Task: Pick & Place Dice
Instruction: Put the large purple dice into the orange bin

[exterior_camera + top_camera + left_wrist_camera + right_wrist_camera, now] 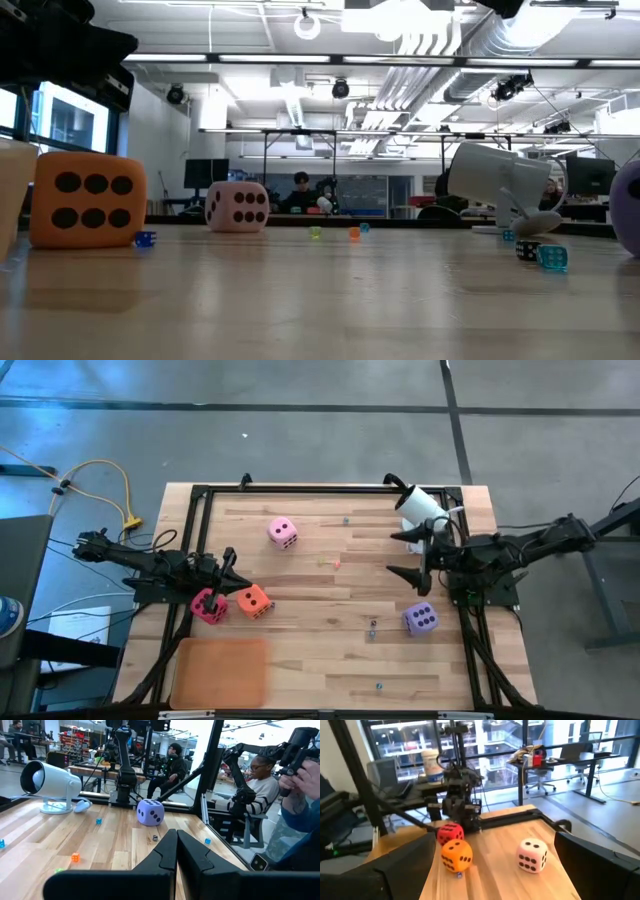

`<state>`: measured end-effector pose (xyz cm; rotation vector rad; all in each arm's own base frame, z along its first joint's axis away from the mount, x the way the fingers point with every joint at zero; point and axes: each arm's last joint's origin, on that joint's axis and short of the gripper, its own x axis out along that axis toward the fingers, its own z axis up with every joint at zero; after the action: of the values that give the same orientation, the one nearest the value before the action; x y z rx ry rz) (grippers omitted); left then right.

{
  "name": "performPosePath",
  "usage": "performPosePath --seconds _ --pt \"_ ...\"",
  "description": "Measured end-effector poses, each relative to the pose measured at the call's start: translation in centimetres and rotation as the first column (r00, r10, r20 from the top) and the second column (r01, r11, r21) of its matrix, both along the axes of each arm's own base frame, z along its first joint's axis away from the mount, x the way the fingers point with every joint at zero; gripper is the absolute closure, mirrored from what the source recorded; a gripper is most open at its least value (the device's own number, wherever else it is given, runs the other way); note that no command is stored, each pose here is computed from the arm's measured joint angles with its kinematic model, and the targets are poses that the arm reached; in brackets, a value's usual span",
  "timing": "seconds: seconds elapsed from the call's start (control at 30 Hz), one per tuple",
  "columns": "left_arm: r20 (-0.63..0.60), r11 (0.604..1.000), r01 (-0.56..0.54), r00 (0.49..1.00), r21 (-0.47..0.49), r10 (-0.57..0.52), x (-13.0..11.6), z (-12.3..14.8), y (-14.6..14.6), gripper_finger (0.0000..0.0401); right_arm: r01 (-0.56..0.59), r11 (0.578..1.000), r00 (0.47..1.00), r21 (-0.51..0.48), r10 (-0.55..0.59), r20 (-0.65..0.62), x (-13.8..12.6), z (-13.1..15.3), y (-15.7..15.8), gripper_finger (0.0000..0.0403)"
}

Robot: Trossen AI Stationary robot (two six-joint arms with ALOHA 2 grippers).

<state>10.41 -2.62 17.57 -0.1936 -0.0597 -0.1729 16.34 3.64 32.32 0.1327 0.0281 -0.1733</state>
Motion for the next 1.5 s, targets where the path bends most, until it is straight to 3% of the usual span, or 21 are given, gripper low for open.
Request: performPosePath --seconds 0.43,0.73,1.0,1.13,1.27,1.5 --pt "0.000 1.000 0.000 1.000 0.000 0.000 0.0 0.0 0.0 0.0400 0.073 0.996 0.997 -0.045 -0.074 -0.005 -0.1 -0.1 1.0 0.0003" --pt "0.000 1.000 0.000 1.000 0.000 0.000 0.0 0.0 0.0 0.0400 0.041 0.995 0.969 0.091 -0.017 -0.248 -0.9 -3.4 3.4 0.0003" --pt "0.000 1.000 0.000 1.000 0.000 0.000 0.0 0.0 0.0 0.0400 0.096 0.954 0.919 0.285 0.025 -0.392 -3.0 -5.4 4.6 0.0003" --pt "0.000 1.000 0.000 1.000 0.000 0.000 0.0 0.0 0.0 0.0400 0.207 0.910 0.848 0.359 0.015 -0.529 -3.9 -5.6 4.5 0.0003" --pt "0.000 1.000 0.000 1.000 0.000 0.000 0.0 0.0 0.0 0.0400 0.358 0.864 0.743 0.354 -0.034 -0.668 -4.2 -5.1 4.6 0.0003" --pt "0.000 1.000 0.000 1.000 0.000 0.000 0.0 0.0 0.0 0.0400 0.604 0.739 0.485 0.297 -0.045 -0.873 -3.7 -5.6 5.8 0.0003"
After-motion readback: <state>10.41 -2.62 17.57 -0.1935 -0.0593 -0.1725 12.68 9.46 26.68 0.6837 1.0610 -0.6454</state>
